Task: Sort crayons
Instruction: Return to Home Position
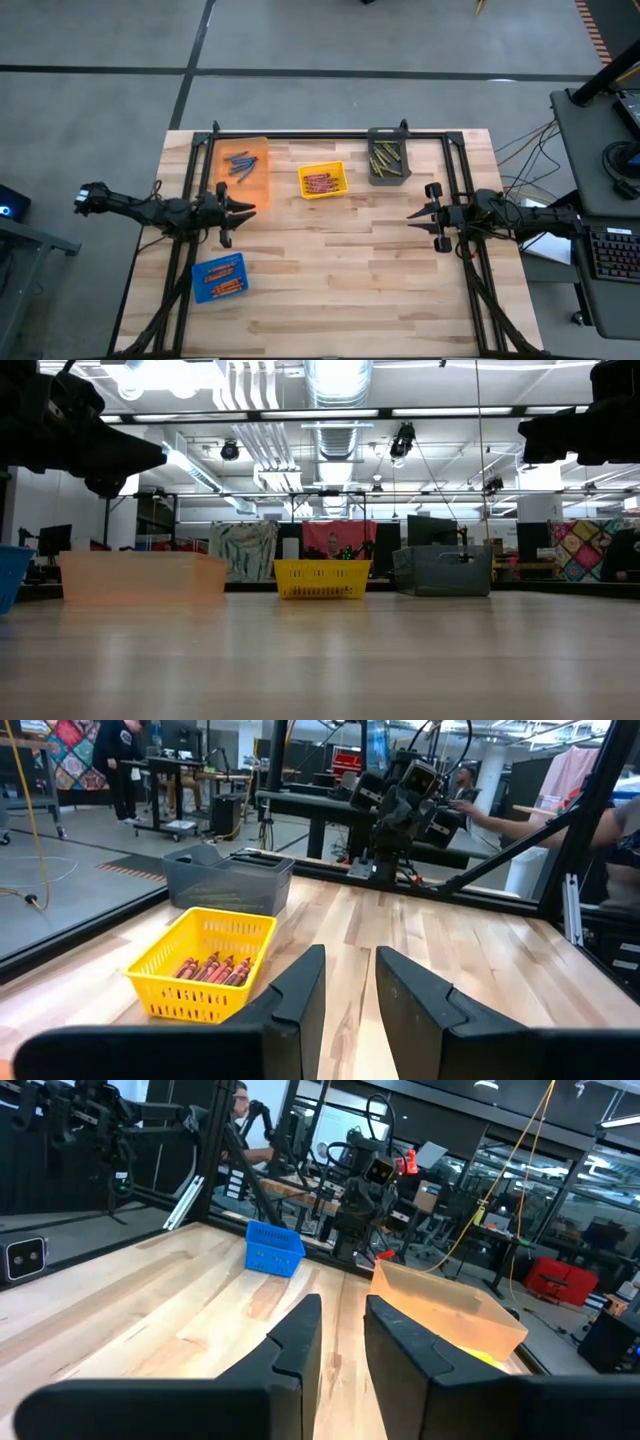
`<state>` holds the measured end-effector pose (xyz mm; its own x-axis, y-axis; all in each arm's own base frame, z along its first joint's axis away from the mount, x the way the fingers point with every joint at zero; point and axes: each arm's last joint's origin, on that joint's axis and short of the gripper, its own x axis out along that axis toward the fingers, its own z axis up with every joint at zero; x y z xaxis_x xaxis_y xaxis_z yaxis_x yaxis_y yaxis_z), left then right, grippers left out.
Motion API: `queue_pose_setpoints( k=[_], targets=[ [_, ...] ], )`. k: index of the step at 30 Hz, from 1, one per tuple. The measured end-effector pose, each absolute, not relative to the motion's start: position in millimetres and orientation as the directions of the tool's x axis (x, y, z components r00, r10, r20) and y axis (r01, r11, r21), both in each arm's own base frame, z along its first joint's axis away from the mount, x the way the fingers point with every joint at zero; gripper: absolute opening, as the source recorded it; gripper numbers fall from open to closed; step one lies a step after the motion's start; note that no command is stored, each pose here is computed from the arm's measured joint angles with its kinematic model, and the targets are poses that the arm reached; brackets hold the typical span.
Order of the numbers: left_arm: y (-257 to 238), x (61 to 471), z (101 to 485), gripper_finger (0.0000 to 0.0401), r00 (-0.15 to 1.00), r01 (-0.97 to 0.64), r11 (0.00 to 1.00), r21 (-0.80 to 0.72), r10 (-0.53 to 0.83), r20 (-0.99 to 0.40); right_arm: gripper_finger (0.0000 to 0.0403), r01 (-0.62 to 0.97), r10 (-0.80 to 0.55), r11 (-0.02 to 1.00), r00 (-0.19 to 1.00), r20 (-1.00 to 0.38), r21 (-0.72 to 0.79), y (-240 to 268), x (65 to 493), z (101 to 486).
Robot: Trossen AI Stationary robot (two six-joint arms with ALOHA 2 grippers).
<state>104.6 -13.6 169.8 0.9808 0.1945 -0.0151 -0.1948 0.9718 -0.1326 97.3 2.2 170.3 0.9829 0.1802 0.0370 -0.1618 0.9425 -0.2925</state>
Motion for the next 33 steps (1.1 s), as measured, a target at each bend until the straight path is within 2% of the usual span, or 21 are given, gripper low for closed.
queue_pose_setpoints(
  k=[12, 24, 33],
  targets=[
    [-14.0, 106.0, 167.9, 0.0075, 0.98, -0.198, 0.973, -0.123, 0.195, -0.035, 0.0084, -0.162, 0.18, 0.942, 0.983, 0.037, -0.292, 2.2, 97.3, 170.2],
    [-14.1, 106.7, 166.9, 0.0075, 0.98, -0.199, 0.973, -0.118, 0.195, -0.045, 0.0069, -0.162, 0.18, 0.942, 0.983, 0.036, -0.292, 2.2, 97.3, 170.2],
    [-14.1, 106.7, 166.9, 0.0075, 0.98, -0.199, 0.973, -0.118, 0.195, -0.045, 0.0074, -0.162, 0.18, 0.942, 0.983, 0.037, -0.292, 2.2, 97.3, 170.2]
  ],
)
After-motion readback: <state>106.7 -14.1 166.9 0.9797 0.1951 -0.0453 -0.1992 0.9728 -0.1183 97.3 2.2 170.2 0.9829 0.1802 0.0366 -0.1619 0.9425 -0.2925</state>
